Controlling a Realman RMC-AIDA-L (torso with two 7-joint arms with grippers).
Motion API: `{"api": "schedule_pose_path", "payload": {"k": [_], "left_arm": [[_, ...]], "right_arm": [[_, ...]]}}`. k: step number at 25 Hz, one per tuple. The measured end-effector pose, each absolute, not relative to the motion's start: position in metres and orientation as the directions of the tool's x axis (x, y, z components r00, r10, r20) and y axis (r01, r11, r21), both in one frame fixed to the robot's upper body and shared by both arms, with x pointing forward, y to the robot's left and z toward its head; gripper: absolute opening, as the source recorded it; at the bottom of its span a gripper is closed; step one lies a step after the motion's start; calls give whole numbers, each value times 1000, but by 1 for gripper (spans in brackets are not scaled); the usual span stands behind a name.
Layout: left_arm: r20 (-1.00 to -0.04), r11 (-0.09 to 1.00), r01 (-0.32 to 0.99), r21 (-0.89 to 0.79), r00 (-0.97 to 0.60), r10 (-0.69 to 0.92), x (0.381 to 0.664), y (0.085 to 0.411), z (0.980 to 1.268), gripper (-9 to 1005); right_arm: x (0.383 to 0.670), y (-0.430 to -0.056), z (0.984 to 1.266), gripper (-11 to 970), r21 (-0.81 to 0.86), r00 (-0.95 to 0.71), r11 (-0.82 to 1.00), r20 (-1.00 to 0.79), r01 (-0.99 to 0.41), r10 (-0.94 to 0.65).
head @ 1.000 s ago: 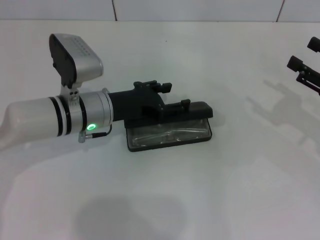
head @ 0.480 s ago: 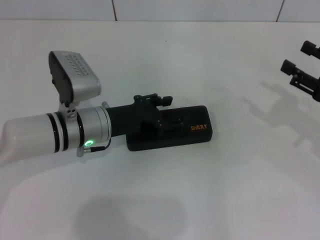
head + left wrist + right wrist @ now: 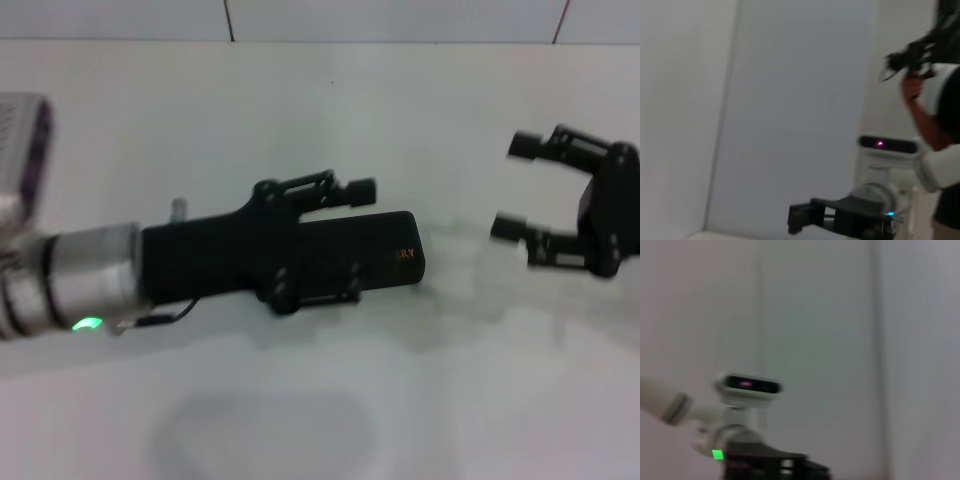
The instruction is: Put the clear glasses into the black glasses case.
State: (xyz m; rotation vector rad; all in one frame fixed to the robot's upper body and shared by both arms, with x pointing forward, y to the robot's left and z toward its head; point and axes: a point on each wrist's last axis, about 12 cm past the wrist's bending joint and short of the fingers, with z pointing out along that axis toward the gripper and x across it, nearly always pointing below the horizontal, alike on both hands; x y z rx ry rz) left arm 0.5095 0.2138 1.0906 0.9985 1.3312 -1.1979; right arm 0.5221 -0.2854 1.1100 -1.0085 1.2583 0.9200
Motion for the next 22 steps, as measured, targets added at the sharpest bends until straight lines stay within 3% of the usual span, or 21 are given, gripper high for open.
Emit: {"api": "schedule_pose_path", "payload": {"k": [7, 12, 22], "left_arm": [[-998, 127, 991, -28, -20, -63, 479, 243, 1083, 737], [-998, 156, 988, -5, 5, -58, 466, 251, 1076, 735], [-998, 152, 988, -3, 7, -62, 466, 249, 1075, 732]], "right_arm": [[517, -255, 1104, 813, -56, 52, 101, -998, -993, -40], [517, -247, 1102, 813, -59, 54, 84, -997, -995, -56], [517, -248, 1102, 808, -61, 56, 84, -997, -995, -59]]}}
